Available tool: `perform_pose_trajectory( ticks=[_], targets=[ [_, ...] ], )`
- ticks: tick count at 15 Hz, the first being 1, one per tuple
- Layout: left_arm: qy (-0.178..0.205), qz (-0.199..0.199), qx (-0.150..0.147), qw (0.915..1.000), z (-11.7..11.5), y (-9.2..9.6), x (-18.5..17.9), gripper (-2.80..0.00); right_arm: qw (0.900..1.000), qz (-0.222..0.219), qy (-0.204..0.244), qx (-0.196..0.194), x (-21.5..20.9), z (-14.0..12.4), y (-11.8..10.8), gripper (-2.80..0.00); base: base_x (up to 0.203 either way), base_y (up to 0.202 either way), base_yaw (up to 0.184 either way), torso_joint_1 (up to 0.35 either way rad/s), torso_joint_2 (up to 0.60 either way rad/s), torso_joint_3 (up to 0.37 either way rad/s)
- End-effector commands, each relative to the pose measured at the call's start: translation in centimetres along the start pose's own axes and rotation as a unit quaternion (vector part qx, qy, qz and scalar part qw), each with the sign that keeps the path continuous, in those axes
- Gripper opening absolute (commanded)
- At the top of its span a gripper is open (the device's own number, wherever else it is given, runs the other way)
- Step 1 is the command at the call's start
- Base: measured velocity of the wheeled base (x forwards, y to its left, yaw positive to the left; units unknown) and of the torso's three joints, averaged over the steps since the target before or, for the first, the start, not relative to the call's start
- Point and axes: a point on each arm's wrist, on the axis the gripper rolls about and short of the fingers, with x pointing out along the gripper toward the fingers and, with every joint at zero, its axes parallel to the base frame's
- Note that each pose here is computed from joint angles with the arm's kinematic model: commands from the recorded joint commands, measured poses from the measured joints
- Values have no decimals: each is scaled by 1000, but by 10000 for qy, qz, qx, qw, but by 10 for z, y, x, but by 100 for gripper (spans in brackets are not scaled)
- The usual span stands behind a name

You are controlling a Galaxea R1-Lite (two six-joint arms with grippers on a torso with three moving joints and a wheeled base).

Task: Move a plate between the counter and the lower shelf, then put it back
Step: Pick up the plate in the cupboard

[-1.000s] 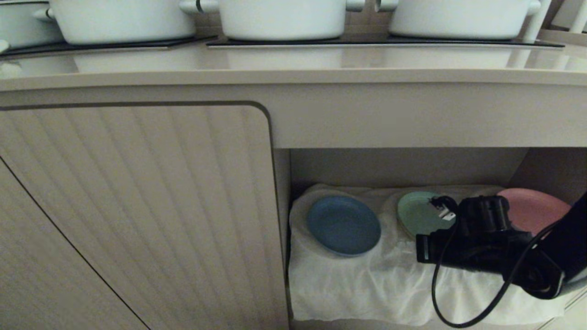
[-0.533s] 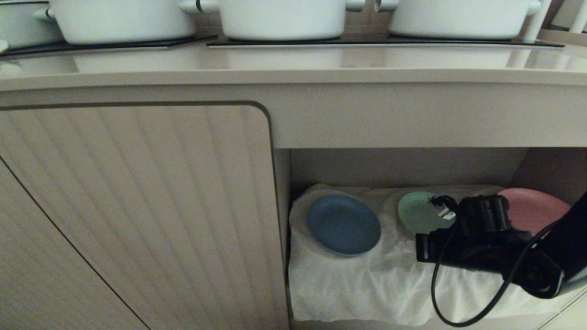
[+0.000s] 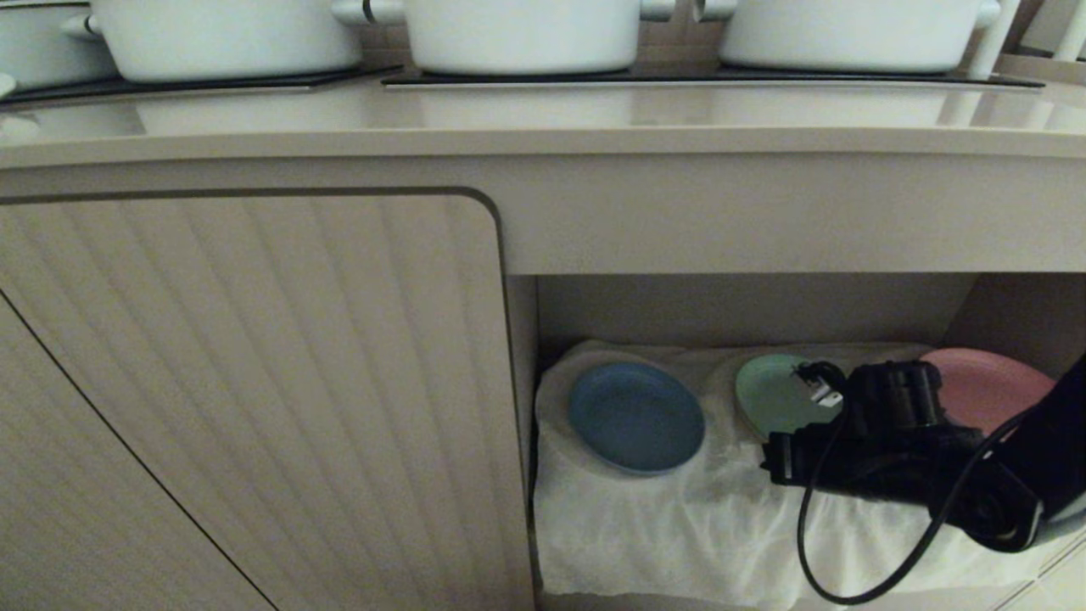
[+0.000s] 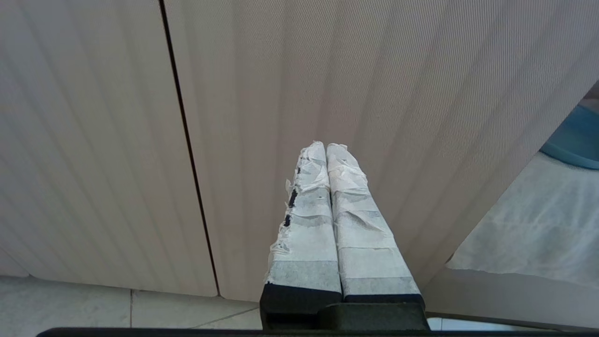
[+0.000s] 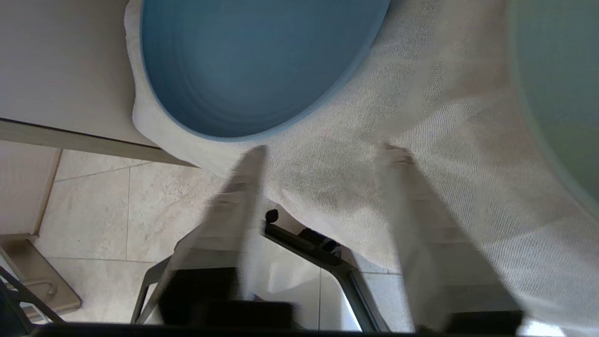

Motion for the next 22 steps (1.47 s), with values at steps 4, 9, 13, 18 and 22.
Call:
perform_pose_trajectory(
  ticks=[4,9,13,18,22],
  targets=[
    [0,3,-4,10000,0,0,0,-280,10000,5,6,82,11,2,-4,0,0,0,0,0,0,0],
    [-1,3,-4,10000,0,0,0,-280,9997,2,-173,170,16,17,-2,0,0,0,0,0,0,0],
    [0,3,-4,10000,0,0,0,-280,9997,-22,71,226,25,27,2,0,0,0,0,0,0,0],
    [-8,2,-4,10000,0,0,0,-280,9991,-124,340,229,51,31,5,0,0,0,0,0,0,0],
    [-5,2,-4,10000,0,0,0,-280,9981,-439,385,198,70,34,6,0,0,0,0,0,0,0]
  ],
)
